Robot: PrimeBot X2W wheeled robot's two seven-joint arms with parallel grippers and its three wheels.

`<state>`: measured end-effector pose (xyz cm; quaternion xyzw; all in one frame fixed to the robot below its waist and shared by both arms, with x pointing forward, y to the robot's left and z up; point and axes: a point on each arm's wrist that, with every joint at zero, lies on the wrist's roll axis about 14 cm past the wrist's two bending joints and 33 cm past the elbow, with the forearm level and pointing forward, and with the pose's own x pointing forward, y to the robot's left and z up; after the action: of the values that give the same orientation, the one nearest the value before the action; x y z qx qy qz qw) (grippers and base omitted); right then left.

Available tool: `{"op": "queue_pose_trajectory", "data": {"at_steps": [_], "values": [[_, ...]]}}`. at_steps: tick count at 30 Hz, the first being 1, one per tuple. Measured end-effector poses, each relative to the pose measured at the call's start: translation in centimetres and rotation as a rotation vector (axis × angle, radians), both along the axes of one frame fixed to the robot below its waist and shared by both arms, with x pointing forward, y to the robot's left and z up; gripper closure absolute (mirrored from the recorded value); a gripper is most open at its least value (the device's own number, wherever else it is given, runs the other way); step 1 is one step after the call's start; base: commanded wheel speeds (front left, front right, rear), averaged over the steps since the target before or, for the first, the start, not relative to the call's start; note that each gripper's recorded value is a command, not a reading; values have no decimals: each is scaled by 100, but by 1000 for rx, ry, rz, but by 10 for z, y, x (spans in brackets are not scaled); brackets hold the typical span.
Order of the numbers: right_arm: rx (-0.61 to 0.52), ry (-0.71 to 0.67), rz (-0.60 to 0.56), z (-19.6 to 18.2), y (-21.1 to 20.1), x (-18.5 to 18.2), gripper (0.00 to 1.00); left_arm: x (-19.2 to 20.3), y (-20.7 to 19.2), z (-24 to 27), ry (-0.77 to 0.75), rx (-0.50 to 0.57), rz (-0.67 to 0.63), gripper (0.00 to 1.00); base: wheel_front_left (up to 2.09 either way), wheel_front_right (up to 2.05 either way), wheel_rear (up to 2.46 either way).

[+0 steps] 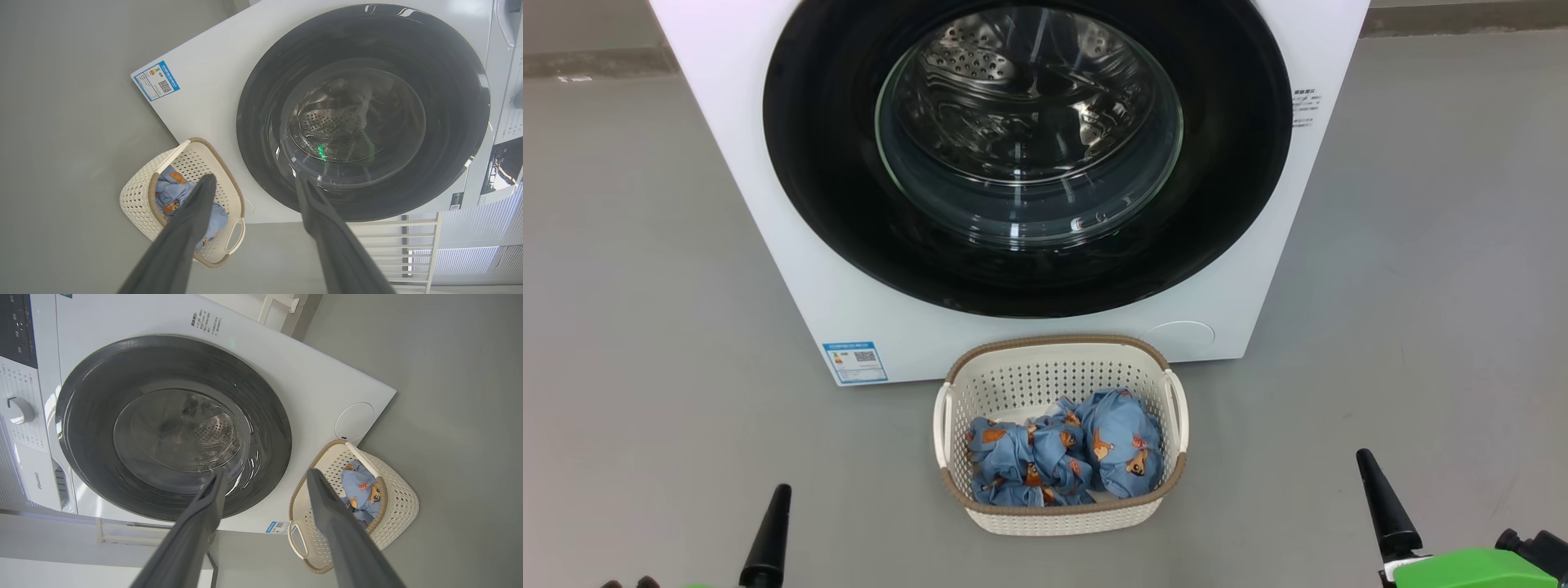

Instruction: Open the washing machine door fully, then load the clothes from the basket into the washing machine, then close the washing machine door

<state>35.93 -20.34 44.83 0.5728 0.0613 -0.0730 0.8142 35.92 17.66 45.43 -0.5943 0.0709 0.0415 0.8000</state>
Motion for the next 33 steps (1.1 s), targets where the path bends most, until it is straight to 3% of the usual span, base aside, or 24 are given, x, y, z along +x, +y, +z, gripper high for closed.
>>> {"op": "queue_pose_trajectory", "data": {"at_steps": [33], "values": [[-425, -32, 76, 10, -1, 1, 0, 4, -7, 19, -90, 391, -67, 0, 0, 0, 0]]}}
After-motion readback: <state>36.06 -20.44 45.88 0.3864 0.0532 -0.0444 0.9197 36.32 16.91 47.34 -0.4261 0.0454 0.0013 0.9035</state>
